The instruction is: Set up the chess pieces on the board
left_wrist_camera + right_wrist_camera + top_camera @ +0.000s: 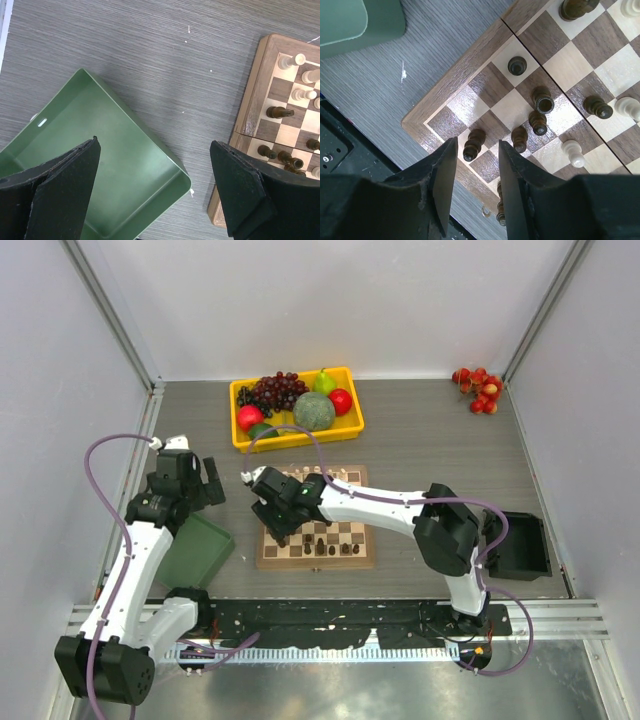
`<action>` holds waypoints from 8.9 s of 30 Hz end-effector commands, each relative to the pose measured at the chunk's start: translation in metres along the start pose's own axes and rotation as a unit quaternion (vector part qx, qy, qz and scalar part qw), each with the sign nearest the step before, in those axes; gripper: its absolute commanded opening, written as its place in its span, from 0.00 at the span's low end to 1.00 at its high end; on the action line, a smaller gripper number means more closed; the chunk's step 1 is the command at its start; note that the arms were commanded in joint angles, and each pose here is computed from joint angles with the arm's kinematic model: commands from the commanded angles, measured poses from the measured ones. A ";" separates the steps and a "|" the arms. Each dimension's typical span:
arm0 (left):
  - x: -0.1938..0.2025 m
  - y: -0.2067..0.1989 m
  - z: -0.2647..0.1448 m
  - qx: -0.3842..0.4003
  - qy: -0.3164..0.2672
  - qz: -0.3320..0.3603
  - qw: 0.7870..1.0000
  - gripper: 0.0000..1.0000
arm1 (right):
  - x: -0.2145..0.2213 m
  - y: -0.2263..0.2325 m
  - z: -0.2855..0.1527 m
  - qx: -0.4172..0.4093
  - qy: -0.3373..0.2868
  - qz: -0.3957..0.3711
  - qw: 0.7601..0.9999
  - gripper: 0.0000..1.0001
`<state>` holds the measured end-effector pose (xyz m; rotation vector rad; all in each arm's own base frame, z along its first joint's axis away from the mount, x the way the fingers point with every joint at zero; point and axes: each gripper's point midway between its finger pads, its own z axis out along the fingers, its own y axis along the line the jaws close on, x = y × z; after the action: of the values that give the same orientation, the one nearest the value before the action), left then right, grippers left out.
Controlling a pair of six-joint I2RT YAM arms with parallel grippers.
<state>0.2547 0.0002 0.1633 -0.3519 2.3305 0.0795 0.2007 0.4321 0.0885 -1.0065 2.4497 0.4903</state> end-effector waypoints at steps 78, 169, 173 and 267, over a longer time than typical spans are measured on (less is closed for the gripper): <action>0.002 -0.055 0.000 0.158 0.014 0.021 0.987 0.95 | -0.031 -0.075 -0.078 0.099 -0.113 0.097 0.984 0.48; 0.048 -0.167 0.076 0.252 0.191 0.163 0.935 0.18 | -0.007 -0.103 -0.094 0.084 -0.137 0.168 0.973 0.48; 0.037 -0.164 0.063 0.251 0.174 0.164 0.938 0.16 | -0.009 -0.103 -0.095 0.084 -0.139 0.169 0.972 0.48; 0.140 -0.160 -0.024 0.228 0.177 0.188 0.939 0.40 | 0.000 -0.101 -0.082 0.076 -0.127 0.178 0.973 0.48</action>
<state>0.1767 -0.1889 0.0695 0.3685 2.7153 -0.3781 0.2473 0.3201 0.1238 -0.4347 2.4463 0.4582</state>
